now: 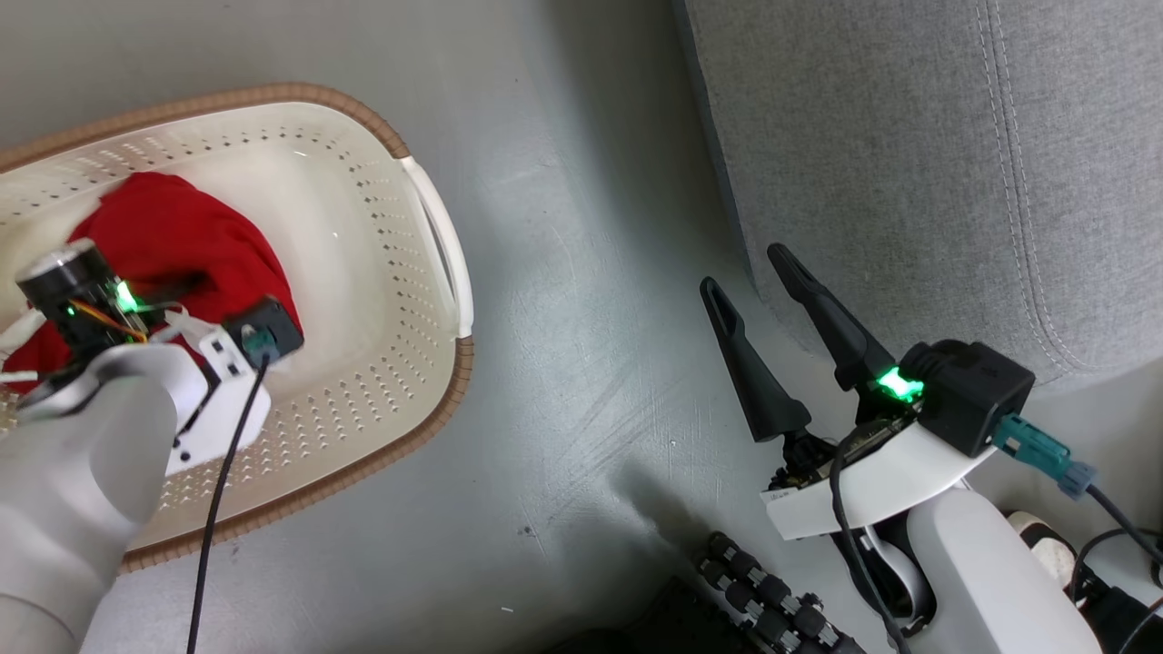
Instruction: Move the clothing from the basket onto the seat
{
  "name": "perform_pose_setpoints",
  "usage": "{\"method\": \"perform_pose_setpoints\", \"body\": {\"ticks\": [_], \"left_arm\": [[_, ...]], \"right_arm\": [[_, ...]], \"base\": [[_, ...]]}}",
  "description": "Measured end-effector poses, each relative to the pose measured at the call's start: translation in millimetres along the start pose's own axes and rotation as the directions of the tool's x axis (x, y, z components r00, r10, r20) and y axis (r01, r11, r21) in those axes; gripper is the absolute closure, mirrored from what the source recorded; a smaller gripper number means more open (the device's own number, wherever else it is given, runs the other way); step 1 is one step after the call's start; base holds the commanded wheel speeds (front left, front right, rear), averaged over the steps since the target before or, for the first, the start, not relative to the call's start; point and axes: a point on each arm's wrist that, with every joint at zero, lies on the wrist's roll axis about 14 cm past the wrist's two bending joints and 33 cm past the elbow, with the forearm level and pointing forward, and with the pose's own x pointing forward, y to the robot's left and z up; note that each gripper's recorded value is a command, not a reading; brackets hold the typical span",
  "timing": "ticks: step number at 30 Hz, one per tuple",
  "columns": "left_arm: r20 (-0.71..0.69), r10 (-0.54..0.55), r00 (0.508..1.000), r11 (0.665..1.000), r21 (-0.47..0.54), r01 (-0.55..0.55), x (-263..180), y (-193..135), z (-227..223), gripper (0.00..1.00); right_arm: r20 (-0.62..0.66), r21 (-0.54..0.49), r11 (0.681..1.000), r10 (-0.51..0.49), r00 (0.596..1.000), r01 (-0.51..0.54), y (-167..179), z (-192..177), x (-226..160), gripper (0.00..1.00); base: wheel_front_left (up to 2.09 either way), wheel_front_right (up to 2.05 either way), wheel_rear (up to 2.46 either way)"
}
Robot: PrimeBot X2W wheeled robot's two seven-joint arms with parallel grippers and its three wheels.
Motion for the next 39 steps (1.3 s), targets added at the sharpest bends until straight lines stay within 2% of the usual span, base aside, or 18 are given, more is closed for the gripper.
{"method": "perform_pose_setpoints", "body": {"ticks": [8,18,19,20,21,33,39], "left_arm": [[-0.014,0.035,0.999,0.999,-0.028,-0.036,13,23,6,0.0],[-0.08,0.027,0.996,0.997,-0.071,-0.033,16,21,-3,0.0],[-0.09,0.025,0.996,0.996,-0.077,-0.032,16,21,-5,0.34],[-0.096,0.023,0.995,0.995,-0.089,-0.032,16,20,-6,0.77],[-0.097,0.022,0.995,0.995,-0.099,-0.032,16,19,-5,1.0],[-0.093,0.019,0.995,0.992,-0.124,-0.031,12,17,-2,1.0],[-0.071,0.031,0.997,0.991,-0.127,-0.04,8,20,2,1.0]], "right_arm": [[-0.008,-0.007,1.0,-0.013,1.0,0.013,-5,-2,1,0.0],[0.01,-0.016,1.0,-0.009,1.0,0.009,-7,4,6,0.0],[0.012,-0.017,1.0,-0.008,1.0,0.008,-6,4,7,0.0],[0.015,-0.018,1.0,-0.006,1.0,0.006,-6,5,8,0.0],[0.017,-0.019,1.0,-0.005,1.0,0.005,-6,6,8,0.0],[0.03,-0.019,1.0,0.003,1.0,-0.003,-4,10,11,0.0],[0.073,-0.032,0.999,0.006,0.997,-0.004,-7,24,18,0.0]], "base": [[0.0,0.0,0.0],[0.0,0.0,0.0],[0.0,0.0,0.0],[0.0,0.0,0.0],[0.0,0.0,0.0],[0.0,0.0,0.0],[0.0,0.0,0.0]]}}
